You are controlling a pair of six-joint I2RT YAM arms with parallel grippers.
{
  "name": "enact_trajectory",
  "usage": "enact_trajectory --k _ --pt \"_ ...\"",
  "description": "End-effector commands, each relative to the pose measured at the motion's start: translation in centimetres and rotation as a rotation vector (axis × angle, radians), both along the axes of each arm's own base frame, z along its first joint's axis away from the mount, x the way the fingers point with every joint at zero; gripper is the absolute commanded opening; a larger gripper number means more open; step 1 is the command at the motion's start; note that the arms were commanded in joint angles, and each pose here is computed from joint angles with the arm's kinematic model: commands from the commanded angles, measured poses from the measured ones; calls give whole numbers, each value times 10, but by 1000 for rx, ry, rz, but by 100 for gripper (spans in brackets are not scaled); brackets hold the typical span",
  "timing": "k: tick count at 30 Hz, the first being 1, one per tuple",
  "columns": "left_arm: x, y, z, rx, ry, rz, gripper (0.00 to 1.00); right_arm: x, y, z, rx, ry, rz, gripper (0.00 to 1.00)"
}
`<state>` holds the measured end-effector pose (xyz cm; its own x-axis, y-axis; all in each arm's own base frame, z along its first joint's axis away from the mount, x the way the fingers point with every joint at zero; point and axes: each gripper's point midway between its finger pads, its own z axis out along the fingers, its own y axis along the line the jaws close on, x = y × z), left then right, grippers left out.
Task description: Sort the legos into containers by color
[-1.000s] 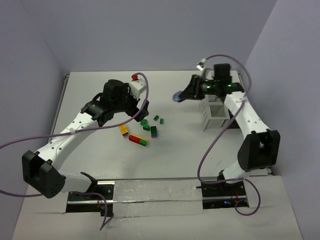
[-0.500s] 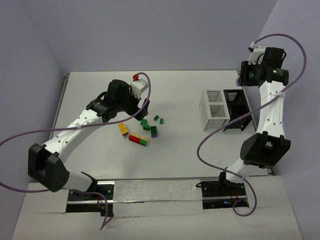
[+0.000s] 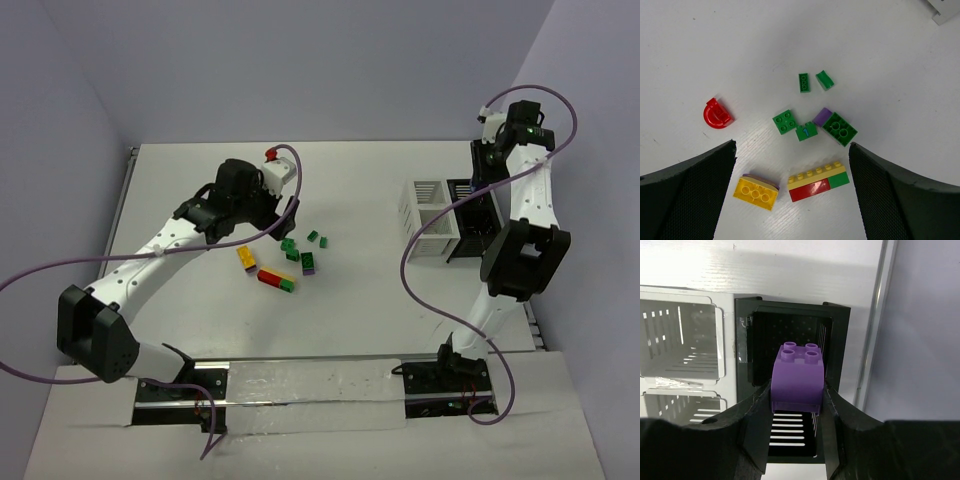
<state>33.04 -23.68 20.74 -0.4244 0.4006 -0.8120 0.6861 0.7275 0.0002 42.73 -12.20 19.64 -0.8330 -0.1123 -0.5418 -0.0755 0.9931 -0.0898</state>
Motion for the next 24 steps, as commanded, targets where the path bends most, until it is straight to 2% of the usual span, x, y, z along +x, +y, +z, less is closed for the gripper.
enact_trajectory --k 1,9,11,13,17,21,24 --pt "11 -6 7 -28 -34 15 99 7 -9 5 -39 -29 6 6" --pt "10 -5 -10 -28 19 19 99 16 -11 -11 -26 -16 8 24" --pt "8 -7 -15 -31 38 16 99 18 -10 -17 -18 -4 7 36" --pt "9 -7 -18 -31 44 20 99 18 -9 -17 -11 2 9 41" --pt "8 -8 -33 -23 85 31 99 16 -7 -17 -2 -1 9 71" --pt "7 -10 -45 -21 109 32 99 10 1 -5 24 -17 16 86" --pt "4 -17 -57 2 102 27 97 3 17 21 67 -61 37 90"
